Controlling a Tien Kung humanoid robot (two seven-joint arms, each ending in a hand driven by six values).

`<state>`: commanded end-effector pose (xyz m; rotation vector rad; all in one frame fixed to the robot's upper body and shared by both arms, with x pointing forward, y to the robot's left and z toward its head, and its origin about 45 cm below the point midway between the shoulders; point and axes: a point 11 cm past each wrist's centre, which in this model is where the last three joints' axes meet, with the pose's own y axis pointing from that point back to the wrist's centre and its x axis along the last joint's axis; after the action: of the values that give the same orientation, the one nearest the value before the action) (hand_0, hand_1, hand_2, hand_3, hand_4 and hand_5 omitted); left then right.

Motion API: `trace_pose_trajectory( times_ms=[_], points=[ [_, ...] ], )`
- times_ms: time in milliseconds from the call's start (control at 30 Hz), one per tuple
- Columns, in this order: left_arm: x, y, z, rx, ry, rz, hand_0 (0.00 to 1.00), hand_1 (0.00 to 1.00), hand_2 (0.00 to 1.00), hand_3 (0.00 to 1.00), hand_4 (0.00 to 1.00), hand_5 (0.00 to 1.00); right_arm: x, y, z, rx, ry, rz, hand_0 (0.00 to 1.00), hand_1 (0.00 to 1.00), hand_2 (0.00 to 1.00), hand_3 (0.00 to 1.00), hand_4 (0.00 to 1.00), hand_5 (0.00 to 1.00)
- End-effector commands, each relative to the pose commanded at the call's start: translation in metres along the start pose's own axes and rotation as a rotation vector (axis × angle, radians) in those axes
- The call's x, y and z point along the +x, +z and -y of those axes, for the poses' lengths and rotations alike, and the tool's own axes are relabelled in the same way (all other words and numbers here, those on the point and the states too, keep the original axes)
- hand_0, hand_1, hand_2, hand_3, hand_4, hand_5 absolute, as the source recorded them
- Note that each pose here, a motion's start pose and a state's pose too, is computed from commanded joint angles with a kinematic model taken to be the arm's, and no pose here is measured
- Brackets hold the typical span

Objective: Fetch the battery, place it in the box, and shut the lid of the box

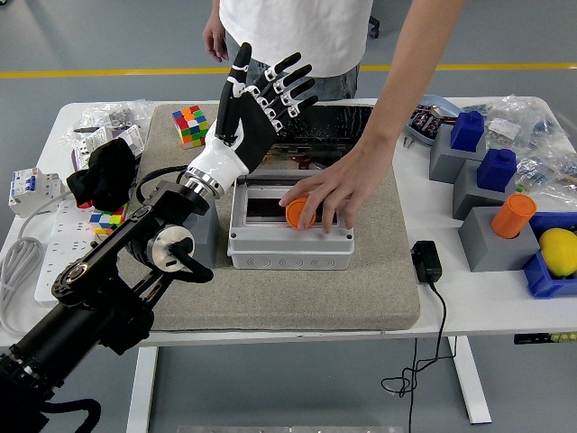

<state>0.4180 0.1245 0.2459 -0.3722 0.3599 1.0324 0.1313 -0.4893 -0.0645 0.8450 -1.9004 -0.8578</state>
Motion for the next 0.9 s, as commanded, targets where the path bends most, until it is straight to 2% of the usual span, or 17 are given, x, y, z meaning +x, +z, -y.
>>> trace_pose_trajectory(
  times_ms=[33,167,233,400,433,600,633,800,833,900],
  points=[
    [0.004,0.000,0.000,-0.001,0.022,0.027,0.998,0.998,0.984,0.991,0.998,0.998,0.000,-0.001,0.000,0.002,0.000,0.001,0.802,0.747,0.742,0.798,0.998,0.998],
    [0.013,0.001,0.000,0.002,0.060,0.123,0.998,0.998,0.984,0.991,0.998,0.998,0.000,-0.002,0.000,0.004,0.000,0.003,0.802,0.747,0.742,0.798,0.998,0.998],
    [0.017,0.004,0.000,-0.002,0.079,0.201,0.998,0.998,0.987,0.961,0.998,0.998,0.000,-0.001,0.000,0.003,0.000,0.003,0.801,0.746,0.741,0.798,0.998,0.998],
    [0.028,0.013,0.002,-0.018,0.125,0.414,0.998,0.998,0.987,0.961,0.998,0.998,0.000,-0.001,0.000,0.001,-0.001,0.003,0.801,0.746,0.741,0.798,0.998,0.998],
    [0.028,0.015,0.002,-0.020,0.129,0.452,0.998,0.998,0.952,0.891,0.998,0.998,0.000,-0.001,0.000,0.001,-0.001,0.004,0.800,0.746,0.742,0.798,0.998,0.998],
    [0.024,0.020,0.006,0.000,0.100,0.659,0.998,0.998,0.952,0.891,0.998,0.998,0.000,-0.001,0.000,0.002,0.000,0.005,0.800,0.746,0.742,0.798,0.998,0.998],
    [0.021,0.020,0.006,0.007,0.088,0.697,0.998,0.998,0.855,0.692,0.998,0.998,0.000,-0.001,0.000,0.002,0.000,0.005,0.800,0.746,0.741,0.797,0.998,0.998],
    [0.004,0.019,0.011,0.040,0.006,0.914,0.998,0.998,0.855,0.692,0.998,0.998,0.000,-0.001,0.000,0.002,0.000,0.006,0.800,0.746,0.741,0.797,0.998,0.998],
    [0.002,0.018,0.012,0.044,-0.006,0.954,0.998,0.998,0.862,0.655,0.998,0.998,-0.001,-0.001,0.000,0.003,0.000,0.006,0.800,0.746,0.742,0.797,0.998,0.998],
    [-0.001,0.017,0.012,0.050,-0.027,1.036,0.998,0.998,0.862,0.655,0.998,0.998,-0.001,-0.001,0.000,0.003,0.000,0.005,0.800,0.746,0.742,0.797,0.998,0.998]
  ],
)
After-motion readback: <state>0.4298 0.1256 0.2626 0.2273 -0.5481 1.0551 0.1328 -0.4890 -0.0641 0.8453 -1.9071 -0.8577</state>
